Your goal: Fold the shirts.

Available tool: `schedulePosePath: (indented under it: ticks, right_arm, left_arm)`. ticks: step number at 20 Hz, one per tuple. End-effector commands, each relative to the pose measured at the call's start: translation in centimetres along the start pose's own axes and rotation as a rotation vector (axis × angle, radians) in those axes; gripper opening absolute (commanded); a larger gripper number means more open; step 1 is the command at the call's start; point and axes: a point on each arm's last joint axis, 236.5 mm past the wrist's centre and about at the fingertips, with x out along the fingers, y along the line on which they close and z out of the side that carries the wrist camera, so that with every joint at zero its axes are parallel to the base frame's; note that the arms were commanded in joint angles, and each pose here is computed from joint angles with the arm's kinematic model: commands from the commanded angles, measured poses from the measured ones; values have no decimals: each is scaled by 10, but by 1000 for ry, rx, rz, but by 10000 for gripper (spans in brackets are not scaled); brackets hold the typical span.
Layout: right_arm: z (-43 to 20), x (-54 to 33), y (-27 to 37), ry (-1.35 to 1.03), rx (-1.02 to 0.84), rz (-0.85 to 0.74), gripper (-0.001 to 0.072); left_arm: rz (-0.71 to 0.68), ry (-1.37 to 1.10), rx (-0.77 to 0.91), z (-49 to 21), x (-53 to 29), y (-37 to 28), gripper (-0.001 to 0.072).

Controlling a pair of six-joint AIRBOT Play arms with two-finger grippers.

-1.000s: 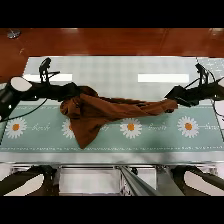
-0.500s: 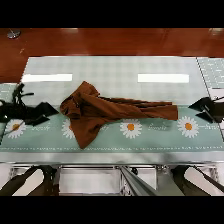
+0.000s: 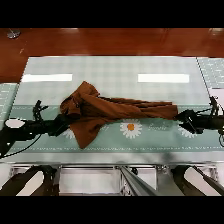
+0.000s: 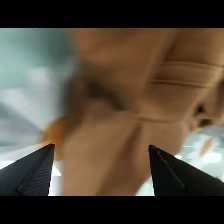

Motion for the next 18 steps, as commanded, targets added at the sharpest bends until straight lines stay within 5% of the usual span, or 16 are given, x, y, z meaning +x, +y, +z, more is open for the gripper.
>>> schedulePosePath:
  ticks: [1, 3, 4, 5, 6, 13, 18]
  right_arm:
    - [-3, 7, 4, 6, -24, -5, 617]
    - [-1, 6, 2, -2, -21, -11, 617]
    - [0, 6, 3, -6, -13, -9, 617]
    - [0, 6, 3, -9, -11, -10, 617]
    - [1, 6, 3, -12, -11, -10, 617]
    - [38, -7, 26, -125, -9, 48, 617]
    - [14, 42, 36, 55, -20, 19, 583]
  left_arm:
    - [-5, -25, 41, -9, 31, -17, 700]
    - [8, 32, 87, -26, 45, -24, 698]
    - [2, 54, 99, -30, 47, -28, 606]
    - [-8, 57, 126, -28, 47, -34, 208]
    - [-21, 45, 171, -23, 45, -41, 23]
    - [-81, -11, 236, 5, 34, -80, 24]
    - [-84, -2, 239, 3, 34, -81, 24]
